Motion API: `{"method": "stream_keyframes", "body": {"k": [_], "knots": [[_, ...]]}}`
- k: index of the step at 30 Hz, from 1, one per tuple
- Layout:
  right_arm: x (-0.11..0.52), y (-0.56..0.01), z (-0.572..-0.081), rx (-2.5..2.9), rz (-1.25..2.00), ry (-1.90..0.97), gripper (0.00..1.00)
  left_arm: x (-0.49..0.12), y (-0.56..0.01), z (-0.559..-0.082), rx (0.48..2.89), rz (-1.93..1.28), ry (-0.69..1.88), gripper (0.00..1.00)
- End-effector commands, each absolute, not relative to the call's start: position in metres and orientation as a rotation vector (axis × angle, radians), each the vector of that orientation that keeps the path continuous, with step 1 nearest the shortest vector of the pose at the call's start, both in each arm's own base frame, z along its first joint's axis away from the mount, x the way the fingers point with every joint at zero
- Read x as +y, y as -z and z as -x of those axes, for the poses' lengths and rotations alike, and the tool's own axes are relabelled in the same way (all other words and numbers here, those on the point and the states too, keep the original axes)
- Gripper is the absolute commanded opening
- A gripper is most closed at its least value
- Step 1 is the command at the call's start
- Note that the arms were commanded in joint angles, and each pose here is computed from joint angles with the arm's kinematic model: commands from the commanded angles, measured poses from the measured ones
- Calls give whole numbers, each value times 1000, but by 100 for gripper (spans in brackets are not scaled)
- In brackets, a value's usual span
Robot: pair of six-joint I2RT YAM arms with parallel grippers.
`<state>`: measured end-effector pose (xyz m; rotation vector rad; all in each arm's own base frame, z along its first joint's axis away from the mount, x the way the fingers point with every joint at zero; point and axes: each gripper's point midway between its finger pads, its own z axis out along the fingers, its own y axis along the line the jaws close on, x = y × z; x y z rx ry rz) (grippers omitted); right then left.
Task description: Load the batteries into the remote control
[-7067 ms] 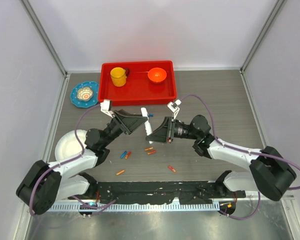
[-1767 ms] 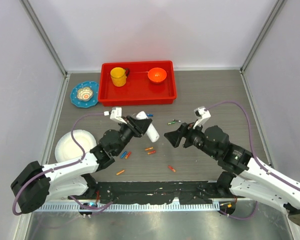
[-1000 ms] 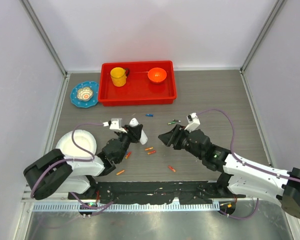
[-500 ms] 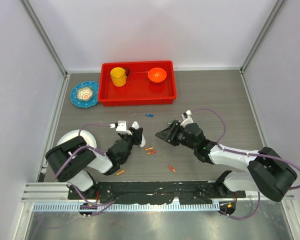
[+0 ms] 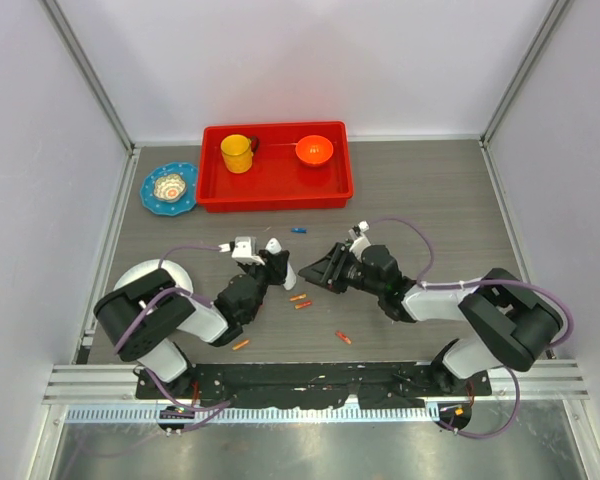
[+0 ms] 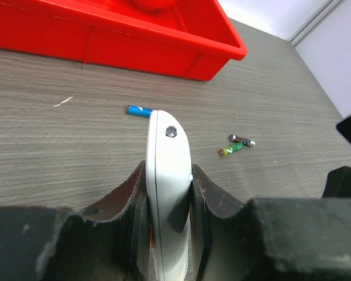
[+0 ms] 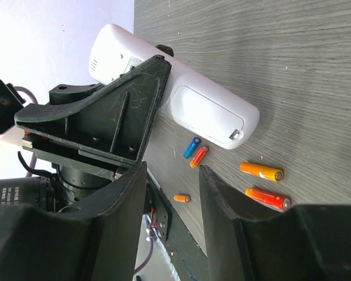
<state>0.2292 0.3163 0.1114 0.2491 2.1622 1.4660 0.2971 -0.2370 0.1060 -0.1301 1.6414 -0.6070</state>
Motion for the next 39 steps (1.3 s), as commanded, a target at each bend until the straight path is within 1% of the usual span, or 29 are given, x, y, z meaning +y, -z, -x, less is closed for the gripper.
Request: {"method": "stream_keyframes", "body": {"k": [1,15,30,39], "knots": [[326,-132,-234,2065,-259,-1598,47,-244,-180,-307,1384,261,802,0],[327,-99,-242,2118,-391,-1600,43,-241,-168,-307,1410,260,771,0],[330,-79,-239,2183,-416,-1592,45,-242,-160,-307,1431,260,770,0],[336,-81,-241,2175,-413,-1611,46,-242,-160,-307,1432,265,778,0]]}}
